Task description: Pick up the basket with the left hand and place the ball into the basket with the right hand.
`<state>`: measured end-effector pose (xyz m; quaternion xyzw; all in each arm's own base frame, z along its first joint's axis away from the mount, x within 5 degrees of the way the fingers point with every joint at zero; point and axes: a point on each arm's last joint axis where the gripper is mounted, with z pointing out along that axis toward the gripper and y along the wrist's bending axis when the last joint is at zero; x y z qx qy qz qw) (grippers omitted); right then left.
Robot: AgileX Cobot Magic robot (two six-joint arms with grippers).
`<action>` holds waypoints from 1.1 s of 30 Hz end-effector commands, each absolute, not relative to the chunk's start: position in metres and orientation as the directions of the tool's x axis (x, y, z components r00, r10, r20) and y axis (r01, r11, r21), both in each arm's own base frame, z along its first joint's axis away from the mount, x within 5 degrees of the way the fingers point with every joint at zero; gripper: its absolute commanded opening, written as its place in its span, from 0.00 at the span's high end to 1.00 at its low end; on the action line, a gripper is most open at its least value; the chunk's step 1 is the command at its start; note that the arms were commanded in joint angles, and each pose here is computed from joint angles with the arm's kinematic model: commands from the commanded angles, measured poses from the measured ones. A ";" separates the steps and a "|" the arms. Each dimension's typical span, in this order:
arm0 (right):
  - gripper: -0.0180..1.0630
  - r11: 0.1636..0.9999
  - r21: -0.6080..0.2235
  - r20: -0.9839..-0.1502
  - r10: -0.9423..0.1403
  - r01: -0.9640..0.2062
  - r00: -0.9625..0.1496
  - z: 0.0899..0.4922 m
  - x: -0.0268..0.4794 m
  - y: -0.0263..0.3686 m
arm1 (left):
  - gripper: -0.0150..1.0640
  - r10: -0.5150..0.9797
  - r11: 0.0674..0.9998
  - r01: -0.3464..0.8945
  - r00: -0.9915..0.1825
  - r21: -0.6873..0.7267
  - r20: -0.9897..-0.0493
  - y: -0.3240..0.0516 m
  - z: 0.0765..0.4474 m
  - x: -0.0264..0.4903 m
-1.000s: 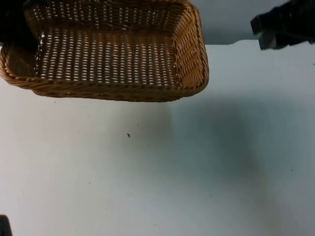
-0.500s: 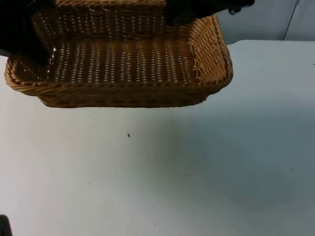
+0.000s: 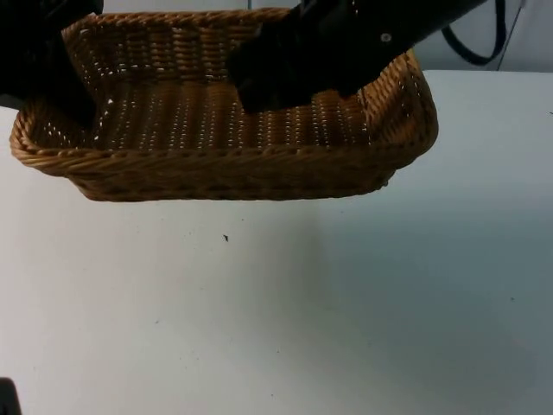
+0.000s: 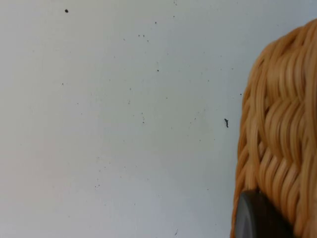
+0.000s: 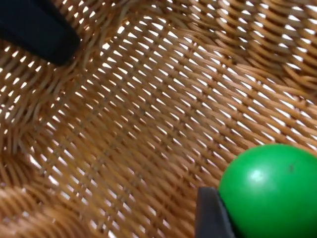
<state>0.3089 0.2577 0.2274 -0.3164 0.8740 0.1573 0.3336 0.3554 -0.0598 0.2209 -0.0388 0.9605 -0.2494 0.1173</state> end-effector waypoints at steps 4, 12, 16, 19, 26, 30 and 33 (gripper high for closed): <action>0.99 0.740 0.041 -0.727 -0.439 -0.671 -0.528 0.224 0.316 0.265 | 0.99 -0.148 0.851 -0.022 -0.969 -0.525 -0.199 -0.064 0.227 0.354; 0.99 0.752 0.054 -0.737 -0.414 -0.657 -0.535 0.214 0.322 0.269 | 0.99 -0.155 0.846 -0.027 -0.968 -0.533 -0.197 -0.064 0.227 0.354; 0.99 0.753 0.054 -0.736 -0.414 -0.656 -0.536 0.213 0.323 0.270 | 0.99 -0.155 0.846 -0.027 -0.968 -0.533 -0.197 -0.064 0.227 0.354; 0.92 0.753 0.053 -0.739 -0.412 -0.656 -0.533 0.213 0.323 0.270 | 0.99 -0.155 0.846 -0.027 -0.968 -0.533 -0.197 -0.064 0.227 0.354; 0.22 0.782 0.118 -0.747 -0.337 -0.612 -0.574 0.215 0.324 0.271 | 0.99 -0.154 0.845 -0.027 -0.968 -0.533 -0.196 -0.064 0.227 0.354; 0.29 0.783 0.124 -0.741 -0.336 -0.610 -0.581 0.215 0.323 0.271 | 0.99 -0.154 0.845 -0.027 -0.968 -0.533 -0.196 -0.064 0.227 0.354; 0.37 0.776 0.124 -0.726 -0.353 -0.618 -0.590 0.218 0.320 0.270 | 0.99 -0.154 0.845 -0.027 -0.968 -0.533 -0.196 -0.064 0.227 0.354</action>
